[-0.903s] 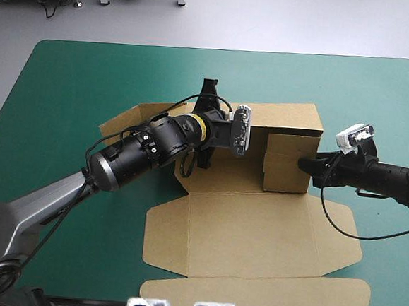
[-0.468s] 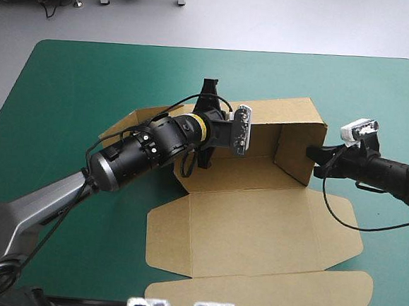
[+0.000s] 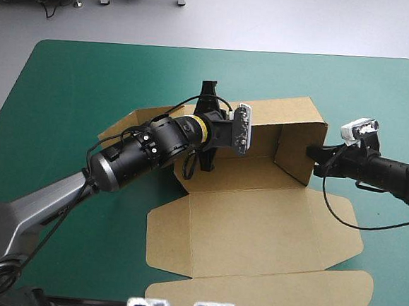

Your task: Fold the box

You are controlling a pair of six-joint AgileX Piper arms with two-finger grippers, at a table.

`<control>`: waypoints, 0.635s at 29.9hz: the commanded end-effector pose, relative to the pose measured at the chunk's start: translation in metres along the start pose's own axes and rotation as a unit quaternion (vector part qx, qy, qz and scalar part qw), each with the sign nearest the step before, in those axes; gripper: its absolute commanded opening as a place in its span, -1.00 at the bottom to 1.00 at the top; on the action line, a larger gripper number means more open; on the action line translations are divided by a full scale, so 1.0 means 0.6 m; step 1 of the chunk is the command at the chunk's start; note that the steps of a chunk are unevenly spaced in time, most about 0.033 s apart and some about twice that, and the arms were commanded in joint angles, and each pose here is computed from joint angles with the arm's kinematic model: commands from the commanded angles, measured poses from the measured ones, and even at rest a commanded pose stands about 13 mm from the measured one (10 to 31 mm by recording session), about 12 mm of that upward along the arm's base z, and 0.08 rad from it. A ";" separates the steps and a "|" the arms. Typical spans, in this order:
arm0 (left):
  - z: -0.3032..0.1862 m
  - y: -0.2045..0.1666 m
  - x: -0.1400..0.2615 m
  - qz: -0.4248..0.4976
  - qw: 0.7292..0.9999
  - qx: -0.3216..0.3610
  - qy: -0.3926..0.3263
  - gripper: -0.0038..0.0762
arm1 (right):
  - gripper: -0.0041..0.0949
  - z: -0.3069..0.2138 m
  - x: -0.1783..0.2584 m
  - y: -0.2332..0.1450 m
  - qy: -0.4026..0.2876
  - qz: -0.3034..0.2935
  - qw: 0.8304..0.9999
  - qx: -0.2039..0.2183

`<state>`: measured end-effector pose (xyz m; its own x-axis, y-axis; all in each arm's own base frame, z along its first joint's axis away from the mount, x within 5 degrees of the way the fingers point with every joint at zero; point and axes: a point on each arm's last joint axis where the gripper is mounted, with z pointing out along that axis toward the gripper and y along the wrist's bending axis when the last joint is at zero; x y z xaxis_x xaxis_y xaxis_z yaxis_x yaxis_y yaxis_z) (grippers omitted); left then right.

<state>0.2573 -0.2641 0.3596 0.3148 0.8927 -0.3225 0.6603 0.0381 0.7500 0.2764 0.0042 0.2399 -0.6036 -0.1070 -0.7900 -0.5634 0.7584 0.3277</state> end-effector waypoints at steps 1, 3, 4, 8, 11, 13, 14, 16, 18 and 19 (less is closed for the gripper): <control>-0.031 0.020 -0.015 -0.017 0.999 -0.032 -0.038 -0.09 | -0.94 -0.002 -0.007 0.013 0.002 0.006 1.000 -0.026; -0.031 0.020 -0.016 -0.018 0.999 -0.033 -0.040 0.19 | -0.94 -0.002 -0.007 0.013 0.002 0.007 1.000 -0.026; -0.032 0.020 -0.016 -0.018 0.998 -0.034 -0.041 0.28 | -0.94 -0.002 -0.007 0.013 0.002 0.007 1.000 -0.026; -0.036 0.020 -0.025 -0.039 0.996 -0.034 -0.067 0.39 | -0.94 -0.002 -0.006 0.012 0.004 0.009 1.000 -0.024; -0.053 0.021 -0.043 -0.054 0.992 -0.043 -0.105 0.38 | -0.94 -0.002 -0.002 0.010 0.016 0.009 1.000 -0.016; -0.072 0.024 -0.059 -0.058 0.988 -0.053 -0.134 0.38 | -0.94 -0.002 0.001 0.008 0.026 0.008 1.000 -0.009; -0.086 0.025 -0.069 -0.057 0.985 -0.061 -0.152 0.38 | -0.94 -0.002 0.002 0.007 0.031 0.009 0.999 -0.006; -0.106 0.025 -0.083 -0.056 0.980 -0.068 -0.176 0.38 | -0.94 -0.002 0.004 0.006 0.035 0.007 0.999 -0.003; -0.132 0.024 -0.096 -0.052 0.974 -0.078 -0.204 0.38 | -0.94 -0.002 0.004 0.006 0.036 0.007 0.999 -0.003; -0.144 0.023 -0.102 -0.050 0.972 -0.081 -0.215 0.38 | -0.94 -0.002 0.003 0.006 0.035 0.008 0.999 -0.002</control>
<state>0.2137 -0.2864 0.3914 0.4357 0.7449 -0.5053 0.6625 0.1146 0.7402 0.2769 0.0022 0.2397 -0.6340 -0.1039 -0.7663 -0.5348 0.7747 0.3374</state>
